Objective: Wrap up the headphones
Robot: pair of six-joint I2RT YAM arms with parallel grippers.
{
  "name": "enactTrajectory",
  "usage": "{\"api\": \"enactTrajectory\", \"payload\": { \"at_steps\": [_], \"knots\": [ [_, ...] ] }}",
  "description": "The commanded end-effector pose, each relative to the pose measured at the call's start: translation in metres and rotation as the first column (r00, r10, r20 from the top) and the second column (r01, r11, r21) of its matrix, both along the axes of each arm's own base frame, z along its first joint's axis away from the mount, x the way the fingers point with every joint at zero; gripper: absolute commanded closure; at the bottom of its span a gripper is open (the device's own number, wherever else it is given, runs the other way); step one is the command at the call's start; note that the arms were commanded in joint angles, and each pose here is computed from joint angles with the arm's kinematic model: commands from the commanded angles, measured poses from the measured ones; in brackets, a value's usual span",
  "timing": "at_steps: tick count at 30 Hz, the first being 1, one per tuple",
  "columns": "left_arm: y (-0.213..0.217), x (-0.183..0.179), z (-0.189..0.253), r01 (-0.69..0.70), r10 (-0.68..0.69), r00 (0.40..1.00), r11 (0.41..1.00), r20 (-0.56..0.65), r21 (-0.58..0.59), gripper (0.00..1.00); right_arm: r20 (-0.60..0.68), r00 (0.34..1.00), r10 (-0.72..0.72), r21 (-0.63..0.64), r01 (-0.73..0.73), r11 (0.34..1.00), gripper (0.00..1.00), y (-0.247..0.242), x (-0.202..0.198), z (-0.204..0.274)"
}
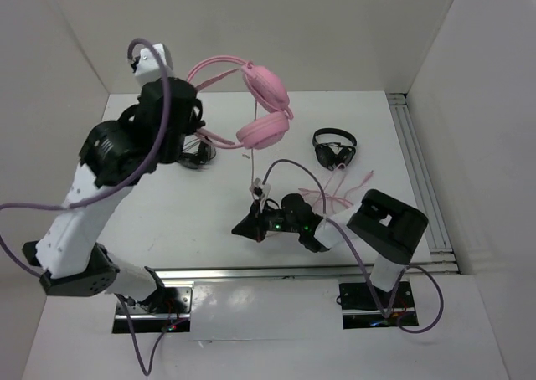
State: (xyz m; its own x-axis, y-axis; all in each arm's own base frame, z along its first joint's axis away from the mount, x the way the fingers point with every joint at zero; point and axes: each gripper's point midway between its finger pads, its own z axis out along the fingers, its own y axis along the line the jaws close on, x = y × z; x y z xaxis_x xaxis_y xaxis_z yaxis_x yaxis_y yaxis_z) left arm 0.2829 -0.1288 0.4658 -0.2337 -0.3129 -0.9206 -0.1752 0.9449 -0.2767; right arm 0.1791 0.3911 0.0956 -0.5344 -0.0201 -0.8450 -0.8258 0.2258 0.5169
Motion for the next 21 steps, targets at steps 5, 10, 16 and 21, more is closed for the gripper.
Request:
{"api": "enactTrajectory", "payload": {
  "at_steps": [5,10,16,21],
  "knots": [
    [0.026,0.071,-0.021,-0.260,0.259,0.965,0.945,-0.030,-0.197,1.00,0.158,0.988,-0.002,-0.047,0.010,0.999,1.00,0.012,-0.045,0.042],
    [0.026,0.083,-0.101,-0.335,0.321,0.932,0.940,-0.167,-0.064,1.00,0.233,0.969,0.082,-0.095,-0.061,0.994,1.00,0.018,-0.070,0.087],
    [0.040,0.066,-0.173,-0.379,0.406,0.873,0.914,-0.270,0.147,1.00,0.342,0.933,0.113,-0.178,-0.054,0.982,1.00,0.007,-0.066,0.137],
    [0.055,0.046,-0.225,-0.257,0.431,0.783,0.881,-0.449,0.397,1.00,0.487,0.870,-0.074,-0.283,0.237,0.929,1.00,-0.043,-0.025,0.170]
  ]
}}
